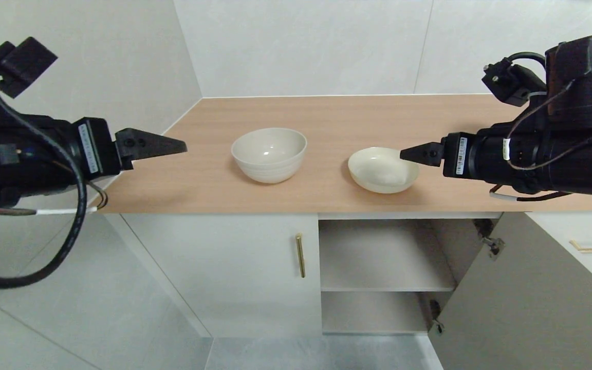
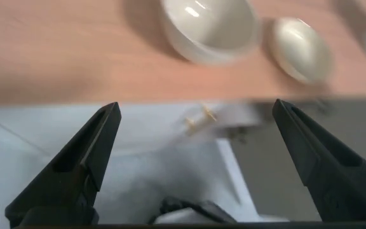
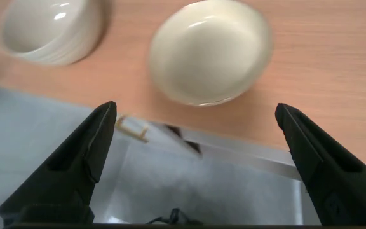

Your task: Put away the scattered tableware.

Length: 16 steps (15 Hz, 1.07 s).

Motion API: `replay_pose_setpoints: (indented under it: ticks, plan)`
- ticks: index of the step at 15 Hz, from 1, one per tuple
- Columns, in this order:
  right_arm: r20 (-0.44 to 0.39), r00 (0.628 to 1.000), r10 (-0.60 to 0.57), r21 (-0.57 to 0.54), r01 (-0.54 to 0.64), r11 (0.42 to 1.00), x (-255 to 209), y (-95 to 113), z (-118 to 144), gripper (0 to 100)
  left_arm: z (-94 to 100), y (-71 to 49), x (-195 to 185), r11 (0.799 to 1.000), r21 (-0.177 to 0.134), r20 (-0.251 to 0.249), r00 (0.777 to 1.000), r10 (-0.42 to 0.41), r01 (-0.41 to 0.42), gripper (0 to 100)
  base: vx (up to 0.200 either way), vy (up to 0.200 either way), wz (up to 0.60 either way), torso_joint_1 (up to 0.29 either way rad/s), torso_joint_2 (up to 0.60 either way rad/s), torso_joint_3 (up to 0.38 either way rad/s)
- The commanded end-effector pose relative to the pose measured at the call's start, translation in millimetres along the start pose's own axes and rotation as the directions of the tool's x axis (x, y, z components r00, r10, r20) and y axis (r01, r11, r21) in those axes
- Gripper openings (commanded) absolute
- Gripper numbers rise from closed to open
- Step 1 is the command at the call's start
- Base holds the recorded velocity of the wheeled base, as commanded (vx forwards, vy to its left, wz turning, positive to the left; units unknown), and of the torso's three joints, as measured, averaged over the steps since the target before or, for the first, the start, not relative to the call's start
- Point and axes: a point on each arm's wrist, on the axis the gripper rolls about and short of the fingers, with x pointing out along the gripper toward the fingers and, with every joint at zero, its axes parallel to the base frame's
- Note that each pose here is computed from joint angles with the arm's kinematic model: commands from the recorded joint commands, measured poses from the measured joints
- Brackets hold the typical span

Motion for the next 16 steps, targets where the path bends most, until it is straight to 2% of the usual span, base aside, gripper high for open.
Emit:
replay_pose_setpoints:
  ticks: [1, 2, 4, 5, 6, 8, 15, 16]
  plan:
    - [0.005, 1.0, -0.029, 0.002, 0.029, 1.0, 3, -2, 0, 100, 3.1, -3.4, 41, 0.998, -0.004, -0.033, 0.997, 0.07, -0.07, 100, 0.0, 0.0, 0.0, 0.0, 0.0, 0.0]
    - [0.019, 0.998, -0.055, 0.003, 0.055, 0.998, 0, -3, 2, 100, 2.3, -7.3, 57, 0.991, -0.031, -0.029, 0.992, 0.126, -0.127, 100, 0.0, 0.0, 0.0, 0.0, 0.0, 0.0]
    - [0.031, 0.994, -0.103, 0.004, 0.103, 0.995, -1, -4, 1, 100, 0.8, -14.0, 93, 0.974, -0.109, 0.008, 0.98, 0.199, -0.197, 100, 0.0, 0.0, 0.0, 0.0, 0.0, 0.0]
    - [0.03, 0.994, -0.106, 0.005, 0.106, 0.994, -1, -4, 0, 100, -1.6, -15.5, 108, 0.968, -0.138, 0.022, 0.977, 0.213, -0.208, 100, 0.0, 0.0, 0.0, 0.0, 0.0, 0.0]
    - [0.029, 0.994, -0.107, 0.003, 0.106, 0.994, -1, -4, 0, 100, -2.6, -15.9, 119, 0.967, -0.149, 0.041, 0.976, 0.215, -0.207, 100, 0.0, 0.0, 0.0, 0.0, 0.0, 0.0]
    - [0.022, 0.994, -0.109, 0.002, 0.109, 0.994, 1, -4, -2, 100, -3.1, -15.7, 129, 0.968, -0.155, 0.063, 0.976, 0.21, -0.199, 100, 0.0, 0.0, 0.0, 0.0, 0.0, 0.0]
    - [0.028, 0.994, -0.11, 0.003, 0.11, 0.994, -1, -5, -1, 100, -16.0, -13.9, 161, 0.966, -0.152, 0.045, 0.975, 0.216, -0.207, 100, 0.0, 0.0, 0.0, 0.0, 0.0, 0.0]
    - [0.028, 0.994, -0.11, 0.003, 0.11, 0.994, -1, -5, -1, 100, -18.2, -12.5, 168, 0.963, -0.169, 0.043, 0.975, 0.22, -0.21, 100, 0.0, 0.0, 0.0, 0.0, 0.0, 0.0]
